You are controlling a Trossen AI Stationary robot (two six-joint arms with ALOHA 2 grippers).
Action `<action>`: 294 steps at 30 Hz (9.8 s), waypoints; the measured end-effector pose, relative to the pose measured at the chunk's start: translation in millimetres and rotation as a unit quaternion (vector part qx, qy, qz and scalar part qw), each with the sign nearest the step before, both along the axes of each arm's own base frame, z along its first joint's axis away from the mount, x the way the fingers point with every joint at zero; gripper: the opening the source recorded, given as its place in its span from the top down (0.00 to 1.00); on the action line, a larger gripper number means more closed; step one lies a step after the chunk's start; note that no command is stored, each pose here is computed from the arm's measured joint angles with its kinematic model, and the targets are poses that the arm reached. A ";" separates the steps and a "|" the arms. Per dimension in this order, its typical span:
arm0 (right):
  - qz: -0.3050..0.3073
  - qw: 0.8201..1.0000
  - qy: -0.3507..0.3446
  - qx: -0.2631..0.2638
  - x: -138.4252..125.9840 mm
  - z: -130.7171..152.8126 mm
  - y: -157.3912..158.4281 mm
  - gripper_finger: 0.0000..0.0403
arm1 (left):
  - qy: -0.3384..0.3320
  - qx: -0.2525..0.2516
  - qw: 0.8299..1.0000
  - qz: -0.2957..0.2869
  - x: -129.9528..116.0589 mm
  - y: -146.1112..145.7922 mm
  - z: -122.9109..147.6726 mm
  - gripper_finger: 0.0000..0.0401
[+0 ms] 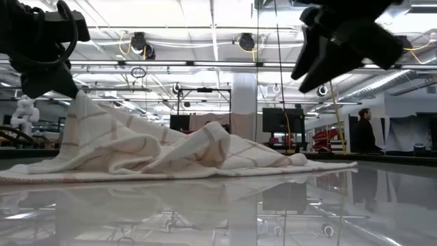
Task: Roll towel
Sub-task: Fold the white checkered towel
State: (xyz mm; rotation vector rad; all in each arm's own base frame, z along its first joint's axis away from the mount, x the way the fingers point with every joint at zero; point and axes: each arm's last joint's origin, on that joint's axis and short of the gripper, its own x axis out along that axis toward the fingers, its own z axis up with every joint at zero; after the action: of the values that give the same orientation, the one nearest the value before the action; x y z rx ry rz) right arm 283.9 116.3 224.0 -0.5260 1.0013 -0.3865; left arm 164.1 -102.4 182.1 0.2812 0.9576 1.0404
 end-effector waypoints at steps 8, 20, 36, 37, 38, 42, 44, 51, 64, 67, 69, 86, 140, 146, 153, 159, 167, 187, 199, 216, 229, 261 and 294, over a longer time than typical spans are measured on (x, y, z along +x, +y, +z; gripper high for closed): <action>0.076 0.987 -0.014 0.141 7.9 -5.0 -110.4 0.44 | 0.002 0.002 1.000 -0.008 0.7 -0.3 -0.1 0.98; 0.072 0.942 -0.028 0.326 -11.6 -43.3 -218.7 0.45 | 0.001 0.002 1.000 -0.008 0.9 -0.3 -0.2 0.97; 0.073 0.930 -0.101 0.346 7.2 -68.4 -158.3 0.47 | 0.006 -0.002 1.000 -0.006 0.6 -0.4 -0.4 0.97; 0.072 0.930 -0.097 0.347 7.1 -70.0 -158.0 0.48 | 0.006 -0.002 1.000 -0.006 0.6 -0.5 -0.5 0.97; 0.072 0.930 -0.093 0.349 7.5 -72.0 -157.6 0.49 | 0.006 -0.002 1.000 -0.006 0.6 -0.5 -0.4 0.97; 0.081 0.929 -0.085 0.351 11.0 -81.1 -158.3 0.58 | 0.001 -0.005 1.000 -0.006 1.3 -1.0 -1.0 0.97; 0.083 0.929 -0.082 0.350 13.4 -87.1 -158.7 0.62 | -0.003 -0.008 1.000 -0.006 1.8 -1.4 -1.5 0.97; 0.081 0.932 -0.056 0.349 14.3 -97.4 -158.8 0.85 | 0.002 -0.008 1.000 -0.011 2.1 -1.6 -1.6 0.97; 0.119 0.927 0.004 0.355 -22.4 -47.0 -112.3 0.99 | 0.004 -0.007 1.000 -0.011 2.0 -1.5 -1.5 0.97; 0.093 0.913 0.045 0.394 -35.2 -44.5 -95.1 0.99 | 0.004 -0.008 1.000 -0.011 2.0 -1.6 -1.5 0.97; 0.069 0.901 0.064 0.423 -41.5 -43.6 -84.3 0.98 | 0.003 -0.007 1.000 -0.012 2.1 -1.5 -1.5 0.97; 0.002 0.956 -0.028 0.290 -55.4 -18.1 -80.3 0.43 | -0.002 -0.002 1.000 -0.016 2.6 -1.3 -1.3 0.97; -0.122 0.913 -0.054 0.387 -70.2 -83.8 -69.6 0.53 | -0.017 -0.004 1.000 -0.010 3.3 -1.4 -1.5 0.97; -0.161 0.898 -0.075 0.402 -69.7 -90.7 -73.5 0.54 | -0.017 -0.004 1.000 -0.010 3.4 -1.5 -1.6 0.97; -0.187 0.899 -0.074 0.389 -68.6 -100.0 -74.2 0.63 | -0.018 -0.004 1.000 -0.011 3.5 -1.5 -1.7 0.97; -0.190 0.902 -0.081 0.380 -67.9 -100.6 -74.9 0.91 | -0.021 -0.001 1.000 -0.014 3.7 -1.4 -1.5 0.97; -0.174 0.892 -0.086 0.409 -72.7 -87.3 -74.2 0.99 | -0.023 0.002 1.000 -0.017 3.9 -1.4 -1.4 0.97; -0.161 0.885 -0.072 0.431 -74.0 -85.3 -72.7 0.98 | -0.039 0.012 0.999 -0.028 5.5 -1.7 -1.2 0.97; -0.167 0.892 -0.132 0.400 -88.1 -44.5 -98.3 1.00 | -0.075 0.047 0.996 0.002 -0.9 4.1 6.4 0.97; -0.191 0.939 -0.147 0.246 -91.9 43.4 -177.8 1.00 | -0.090 0.049 0.995 -0.009 -1.5 1.4 6.7 0.97; -0.209 0.925 -0.092 0.304 -103.2 42.8 -181.0 1.00 | -0.072 0.047 0.996 -0.037 -7.9 -6.9 6.7 0.97; -0.002 0.917 -0.220 0.332 -53.9 35.6 -134.1 0.54 | -0.079 0.049 0.993 -0.077 -15.3 -17.4 7.0 0.97; 0.204 0.972 -0.051 0.100 132.5 -100.7 26.6 0.65 | -0.066 0.027 0.995 -0.064 -15.0 -18.9 4.3 0.97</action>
State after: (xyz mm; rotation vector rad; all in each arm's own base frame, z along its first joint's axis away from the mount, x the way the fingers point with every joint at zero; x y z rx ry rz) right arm 416.4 142.8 123.3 -0.5097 0.7971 0.0547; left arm 149.1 -121.3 186.4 0.3103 0.7845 0.9557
